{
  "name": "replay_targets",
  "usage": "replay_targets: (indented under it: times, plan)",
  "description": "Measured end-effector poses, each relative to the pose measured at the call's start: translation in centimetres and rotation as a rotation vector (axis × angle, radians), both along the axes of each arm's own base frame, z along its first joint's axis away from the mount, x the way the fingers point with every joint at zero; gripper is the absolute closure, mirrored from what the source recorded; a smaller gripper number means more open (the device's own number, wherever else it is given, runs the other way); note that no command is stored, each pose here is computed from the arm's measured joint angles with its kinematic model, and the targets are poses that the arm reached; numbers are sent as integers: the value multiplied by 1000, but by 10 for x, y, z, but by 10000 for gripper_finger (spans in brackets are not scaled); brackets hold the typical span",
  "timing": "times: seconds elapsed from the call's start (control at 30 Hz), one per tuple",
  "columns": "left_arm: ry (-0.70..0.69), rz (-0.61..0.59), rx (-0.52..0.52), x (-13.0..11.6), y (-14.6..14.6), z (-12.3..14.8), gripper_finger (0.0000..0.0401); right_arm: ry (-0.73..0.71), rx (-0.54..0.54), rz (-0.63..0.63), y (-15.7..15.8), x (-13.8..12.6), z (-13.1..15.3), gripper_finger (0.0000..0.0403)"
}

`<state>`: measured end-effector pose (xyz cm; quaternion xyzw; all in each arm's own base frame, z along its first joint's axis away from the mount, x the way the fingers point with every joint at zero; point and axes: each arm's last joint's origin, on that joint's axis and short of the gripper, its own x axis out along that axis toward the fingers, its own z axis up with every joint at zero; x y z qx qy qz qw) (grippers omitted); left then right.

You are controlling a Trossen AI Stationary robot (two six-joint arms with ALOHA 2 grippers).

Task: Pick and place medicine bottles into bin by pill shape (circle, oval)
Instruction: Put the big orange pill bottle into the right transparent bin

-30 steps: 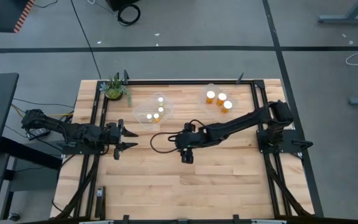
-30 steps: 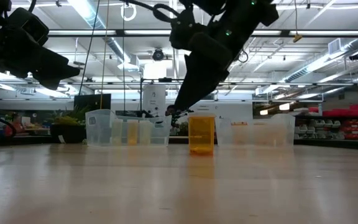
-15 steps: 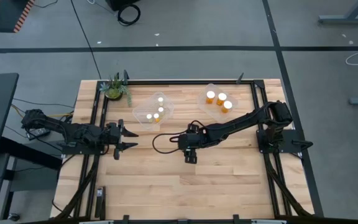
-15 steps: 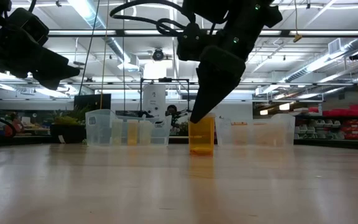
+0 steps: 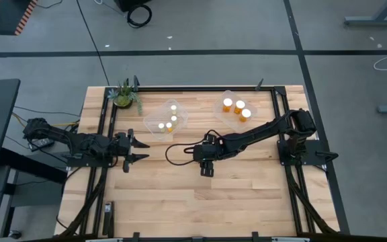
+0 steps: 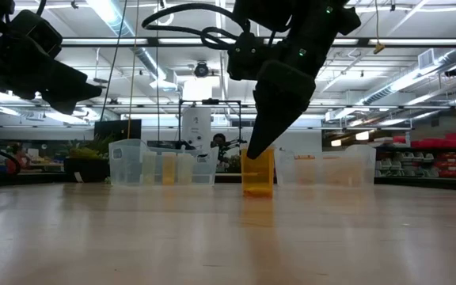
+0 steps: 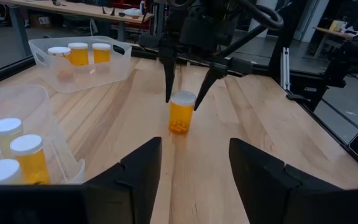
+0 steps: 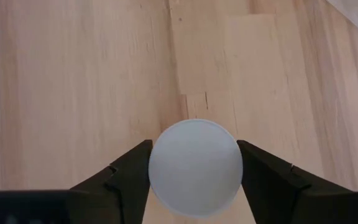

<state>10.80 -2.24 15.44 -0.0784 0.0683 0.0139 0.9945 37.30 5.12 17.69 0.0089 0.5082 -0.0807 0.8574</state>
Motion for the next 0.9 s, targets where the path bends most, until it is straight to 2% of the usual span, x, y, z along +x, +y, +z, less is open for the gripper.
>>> replay_targets:
  times: [0.27, 0.9]
  plan:
    - [0, 0, 0, 0, 0, 0, 205, 7, -39, -45, -11, -4, 7, 177]
    - [2, 0, 1, 0, 0, 0, 208, -76, -187, -219, -41, -44, 78, 177]
